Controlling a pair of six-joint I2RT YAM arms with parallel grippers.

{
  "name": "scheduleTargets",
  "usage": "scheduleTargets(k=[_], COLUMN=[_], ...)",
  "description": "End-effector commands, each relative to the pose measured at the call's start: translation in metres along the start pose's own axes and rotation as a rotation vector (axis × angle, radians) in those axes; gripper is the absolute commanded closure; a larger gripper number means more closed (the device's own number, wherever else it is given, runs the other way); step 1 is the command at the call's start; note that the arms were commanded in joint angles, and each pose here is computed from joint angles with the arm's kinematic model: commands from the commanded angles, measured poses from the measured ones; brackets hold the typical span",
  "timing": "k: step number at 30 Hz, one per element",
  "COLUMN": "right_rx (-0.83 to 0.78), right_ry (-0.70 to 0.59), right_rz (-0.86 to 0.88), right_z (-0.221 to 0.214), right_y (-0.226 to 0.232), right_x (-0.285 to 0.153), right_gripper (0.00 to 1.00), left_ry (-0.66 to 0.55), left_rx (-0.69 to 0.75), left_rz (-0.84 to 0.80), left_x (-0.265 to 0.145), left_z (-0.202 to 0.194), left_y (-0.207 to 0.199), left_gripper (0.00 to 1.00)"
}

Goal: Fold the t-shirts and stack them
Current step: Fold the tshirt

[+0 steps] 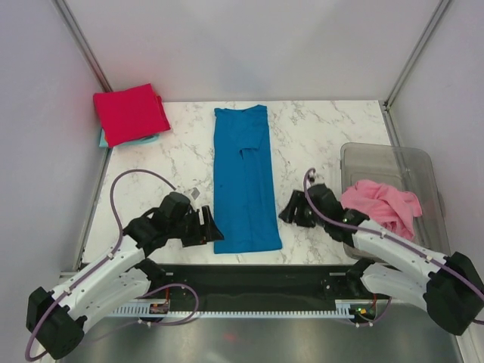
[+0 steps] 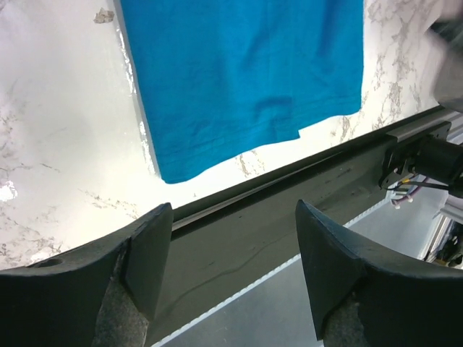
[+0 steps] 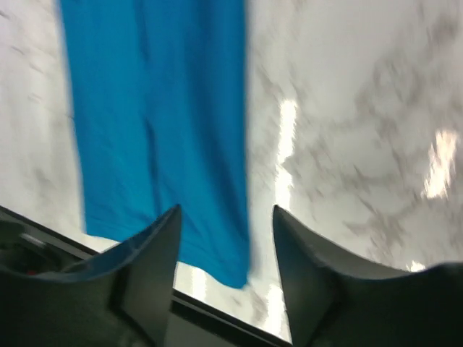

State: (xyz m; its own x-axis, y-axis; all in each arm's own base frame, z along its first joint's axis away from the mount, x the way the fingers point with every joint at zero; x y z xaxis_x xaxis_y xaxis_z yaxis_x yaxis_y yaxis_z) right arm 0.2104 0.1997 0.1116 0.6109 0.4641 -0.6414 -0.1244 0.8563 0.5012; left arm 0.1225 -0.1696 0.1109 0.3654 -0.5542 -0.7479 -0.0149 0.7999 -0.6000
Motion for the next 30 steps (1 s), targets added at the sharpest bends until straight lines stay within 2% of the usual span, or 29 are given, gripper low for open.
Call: scheduleTargets(k=[1,7,14,21,25,30], right_rx=[0.155,0.134,0.141,0.119,0.106,0.094], right_ry=[0.027,0.1,0.13,0.158,0.156,0.158], right_rz=[-0.01,-0.017,0.005,-0.005,-0.001,0.004], right_z=[-0.042,-0.079,-0.099,-0.11,-0.109,-0.11], right_y=[-0.012,-0.012,-0.012,-0.012,-0.011,-0.011], right_x=[-0.004,-0.005,0.004,0.012,0.012,0.013], right_gripper=[0.44,0.51,0.55,0.59,0.72,0.8], left_ry=[-0.031,-0.032,-0.03,-0.01,0.011,0.009], left_rx=[-0.067,-0.109,-0.129,-0.157,-0.143,-0.134], left_rz=[0.001,0.012,0.03,0.137,0.147,0.156], left_x=[0.008,0.017,0.026,0.039,0.044,0.046], left_z=[0.003,-0.006,-0.009,-0.016,-0.02,-0.019], left_y=[0.002,0.015,0.024,0.047,0.051,0.051], left_gripper=[0.25,0.27,0.3,0.34,0.37,0.38])
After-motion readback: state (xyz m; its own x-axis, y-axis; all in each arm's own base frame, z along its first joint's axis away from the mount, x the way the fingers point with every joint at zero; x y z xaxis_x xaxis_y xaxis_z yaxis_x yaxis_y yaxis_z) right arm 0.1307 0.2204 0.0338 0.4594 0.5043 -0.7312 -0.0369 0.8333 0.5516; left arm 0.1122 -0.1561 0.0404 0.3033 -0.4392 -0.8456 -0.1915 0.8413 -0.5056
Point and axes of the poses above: each gripper's point midway between its finger pads, its own x axis out along the fingers, its own y axis along the line the jaws close on, z = x × y, the point moved 2 cm from there along -x, back along the fingers, and after that the axes turned 4 degrees about -x, right-handed, at the moved point
